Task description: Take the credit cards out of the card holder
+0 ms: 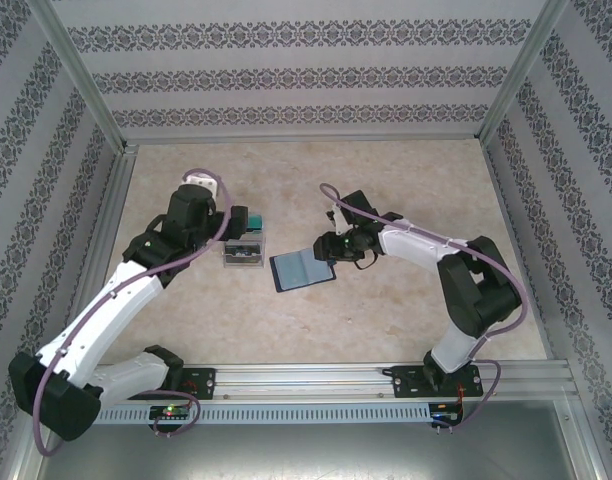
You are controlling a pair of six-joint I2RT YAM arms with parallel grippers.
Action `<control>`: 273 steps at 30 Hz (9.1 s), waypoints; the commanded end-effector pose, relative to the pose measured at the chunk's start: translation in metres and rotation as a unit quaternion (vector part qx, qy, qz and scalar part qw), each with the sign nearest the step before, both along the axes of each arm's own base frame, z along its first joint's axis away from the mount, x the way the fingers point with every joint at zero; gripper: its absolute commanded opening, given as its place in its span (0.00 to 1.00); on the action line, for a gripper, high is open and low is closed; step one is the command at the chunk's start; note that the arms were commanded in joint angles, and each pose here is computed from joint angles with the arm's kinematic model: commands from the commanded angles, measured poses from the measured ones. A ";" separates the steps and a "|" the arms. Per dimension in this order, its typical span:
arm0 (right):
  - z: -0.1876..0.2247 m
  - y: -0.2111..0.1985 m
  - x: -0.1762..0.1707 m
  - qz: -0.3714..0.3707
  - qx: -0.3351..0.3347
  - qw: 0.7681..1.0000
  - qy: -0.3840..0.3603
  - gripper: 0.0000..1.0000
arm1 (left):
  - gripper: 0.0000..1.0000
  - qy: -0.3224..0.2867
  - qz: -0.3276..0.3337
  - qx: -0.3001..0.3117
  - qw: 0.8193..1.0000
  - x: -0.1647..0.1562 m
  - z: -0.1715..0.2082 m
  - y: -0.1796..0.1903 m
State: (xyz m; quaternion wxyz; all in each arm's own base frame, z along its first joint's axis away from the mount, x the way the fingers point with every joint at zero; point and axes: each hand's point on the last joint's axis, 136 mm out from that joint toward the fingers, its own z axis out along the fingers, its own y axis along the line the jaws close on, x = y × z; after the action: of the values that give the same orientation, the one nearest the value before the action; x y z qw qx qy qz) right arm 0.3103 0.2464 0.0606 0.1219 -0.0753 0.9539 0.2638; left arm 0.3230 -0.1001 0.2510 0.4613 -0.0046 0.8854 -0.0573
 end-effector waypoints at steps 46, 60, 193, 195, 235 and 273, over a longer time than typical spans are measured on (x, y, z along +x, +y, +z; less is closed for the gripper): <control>-0.053 -0.058 -0.056 -0.060 -0.055 0.993 0.082 0.32 | 0.57 0.305 -0.073 -0.306 0.899 -0.032 -0.174 -0.201; -0.054 -0.058 -0.056 -0.061 -0.054 0.993 0.082 0.32 | 0.54 0.329 -0.076 -0.292 0.895 -0.029 -0.195 -0.208; -0.004 -0.043 -0.020 -0.089 0.035 0.994 0.050 0.39 | 0.33 0.380 -0.061 -0.232 0.893 -0.033 -0.225 -0.195; -0.005 -0.039 -0.021 -0.083 0.041 0.994 0.054 0.40 | 0.33 0.380 -0.062 -0.232 0.893 -0.033 -0.225 -0.195; 0.004 -0.018 -0.017 -0.078 0.071 0.993 0.059 0.41 | 0.32 0.375 -0.053 -0.209 0.902 -0.032 -0.218 -0.183; -0.034 -0.017 -0.017 -0.056 0.032 0.993 0.100 0.31 | 0.14 0.425 -0.046 -0.205 0.881 -0.033 -0.238 -0.191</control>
State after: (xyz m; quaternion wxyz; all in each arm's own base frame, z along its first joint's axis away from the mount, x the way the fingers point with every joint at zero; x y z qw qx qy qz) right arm 0.2950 0.2276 0.0308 0.0485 0.0214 0.9519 0.3018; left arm 0.3014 -0.2937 0.0267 0.0549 -0.0768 0.9582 -0.2700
